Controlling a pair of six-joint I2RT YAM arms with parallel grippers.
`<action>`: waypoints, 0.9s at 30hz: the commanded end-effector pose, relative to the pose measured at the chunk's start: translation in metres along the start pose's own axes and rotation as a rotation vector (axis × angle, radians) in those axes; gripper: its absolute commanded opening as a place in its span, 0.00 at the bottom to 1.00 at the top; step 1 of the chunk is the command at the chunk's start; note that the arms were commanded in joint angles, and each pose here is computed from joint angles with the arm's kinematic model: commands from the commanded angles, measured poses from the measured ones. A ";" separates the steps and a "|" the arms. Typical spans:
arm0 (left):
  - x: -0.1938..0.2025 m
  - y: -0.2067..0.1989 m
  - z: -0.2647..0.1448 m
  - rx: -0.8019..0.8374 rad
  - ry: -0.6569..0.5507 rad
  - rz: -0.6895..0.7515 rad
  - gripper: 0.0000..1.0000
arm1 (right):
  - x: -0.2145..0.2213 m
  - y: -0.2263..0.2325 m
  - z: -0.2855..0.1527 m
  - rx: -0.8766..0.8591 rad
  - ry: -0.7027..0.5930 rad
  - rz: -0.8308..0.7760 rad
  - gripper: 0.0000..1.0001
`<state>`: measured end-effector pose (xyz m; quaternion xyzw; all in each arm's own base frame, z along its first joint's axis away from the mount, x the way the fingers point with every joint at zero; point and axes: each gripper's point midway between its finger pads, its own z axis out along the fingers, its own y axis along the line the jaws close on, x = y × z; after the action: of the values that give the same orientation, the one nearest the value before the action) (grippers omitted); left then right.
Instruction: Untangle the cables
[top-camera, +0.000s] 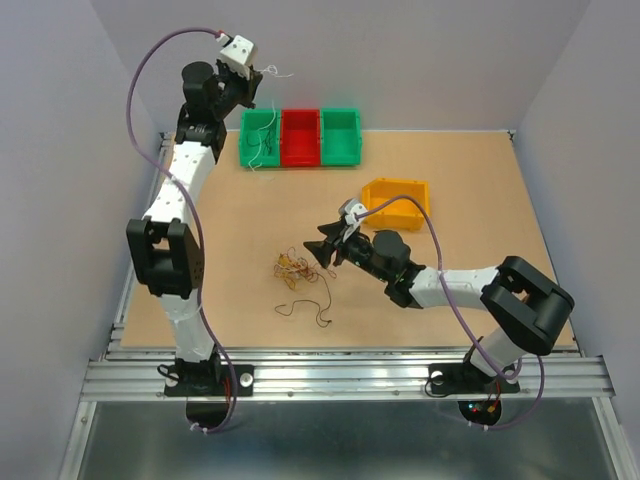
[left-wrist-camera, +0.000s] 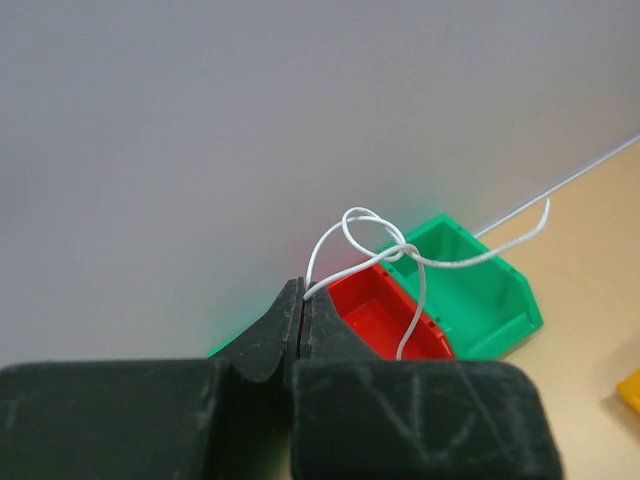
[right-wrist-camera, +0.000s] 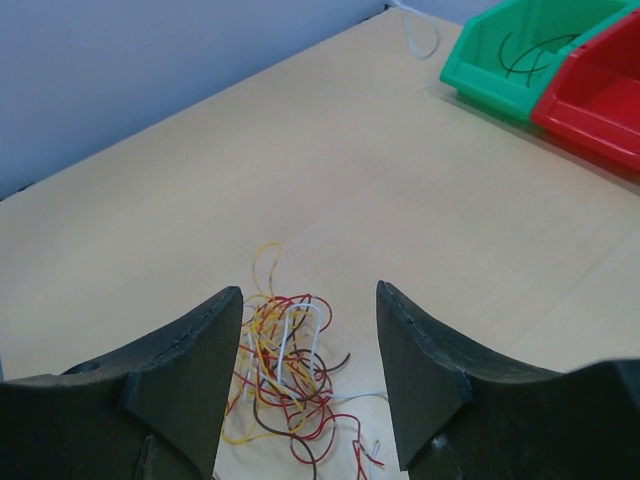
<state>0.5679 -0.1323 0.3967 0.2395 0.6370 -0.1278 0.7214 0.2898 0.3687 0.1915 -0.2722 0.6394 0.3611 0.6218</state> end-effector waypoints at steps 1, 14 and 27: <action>-0.006 0.024 0.032 -0.053 -0.038 0.036 0.00 | -0.023 -0.011 -0.004 0.084 -0.085 0.006 0.61; 0.055 0.028 0.101 -0.063 -0.114 0.055 0.00 | -0.026 -0.029 -0.007 0.194 -0.103 0.021 0.59; 0.154 -0.011 0.123 -0.028 0.073 0.100 0.00 | -0.038 -0.039 -0.027 0.254 -0.142 0.026 0.59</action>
<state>0.6905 -0.1835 0.2259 0.2612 0.6761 -0.0982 0.6819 0.3104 0.3275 0.2050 -0.1801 0.6590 0.2959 0.6676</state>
